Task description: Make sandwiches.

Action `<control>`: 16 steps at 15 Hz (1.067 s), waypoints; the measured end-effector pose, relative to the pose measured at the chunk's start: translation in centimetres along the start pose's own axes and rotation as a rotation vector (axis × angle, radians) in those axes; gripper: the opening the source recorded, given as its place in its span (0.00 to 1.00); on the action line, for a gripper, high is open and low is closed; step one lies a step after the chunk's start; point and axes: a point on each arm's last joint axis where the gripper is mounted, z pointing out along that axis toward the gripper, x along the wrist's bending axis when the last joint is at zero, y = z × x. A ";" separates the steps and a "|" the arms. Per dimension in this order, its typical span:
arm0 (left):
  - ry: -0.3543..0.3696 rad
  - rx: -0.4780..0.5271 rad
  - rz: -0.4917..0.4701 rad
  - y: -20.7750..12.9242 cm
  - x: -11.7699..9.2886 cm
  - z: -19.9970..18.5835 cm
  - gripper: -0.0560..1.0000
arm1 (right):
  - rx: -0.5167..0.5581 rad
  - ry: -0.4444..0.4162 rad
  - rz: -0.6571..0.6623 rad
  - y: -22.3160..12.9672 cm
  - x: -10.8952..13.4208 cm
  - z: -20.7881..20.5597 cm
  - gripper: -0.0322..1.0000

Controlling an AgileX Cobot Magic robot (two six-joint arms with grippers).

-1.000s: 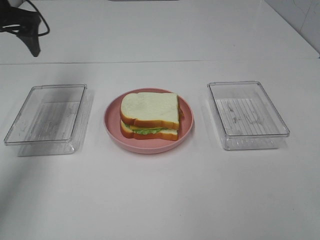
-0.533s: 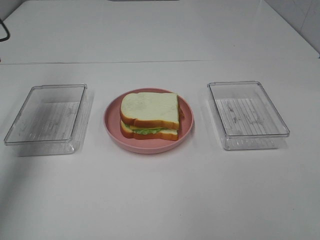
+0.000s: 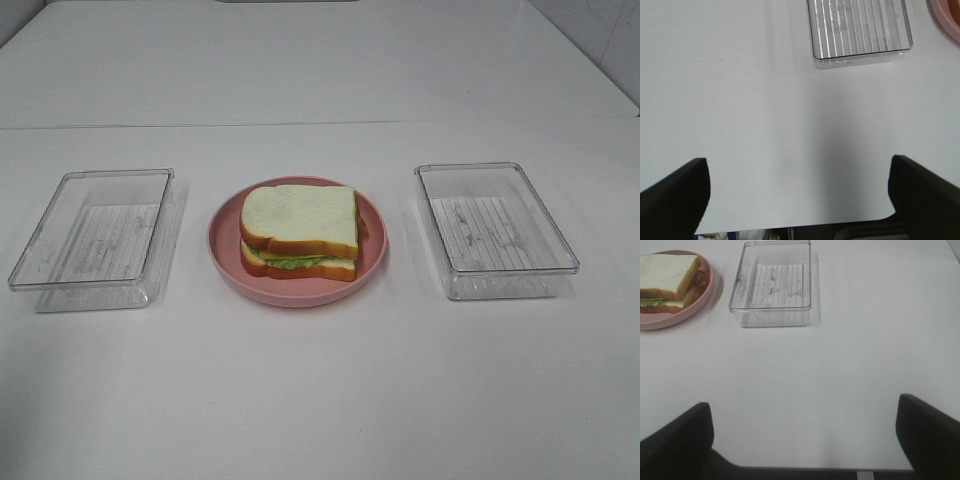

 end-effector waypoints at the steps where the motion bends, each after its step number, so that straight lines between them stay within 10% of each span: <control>1: 0.005 -0.080 0.004 -2.1 -0.2 -1.5 0.89 | 0.000 0.000 0.000 0.0 0.0 0.0 0.95; 7: 0.064 -0.417 0.031 -11.6 -0.4 -5.0 0.89 | 0.000 0.000 0.000 0.0 0.0 0.0 0.95; 16: 0.086 -0.448 0.047 -12.0 -0.3 -4.4 0.89 | 0.000 0.006 0.002 0.0 0.1 0.0 0.95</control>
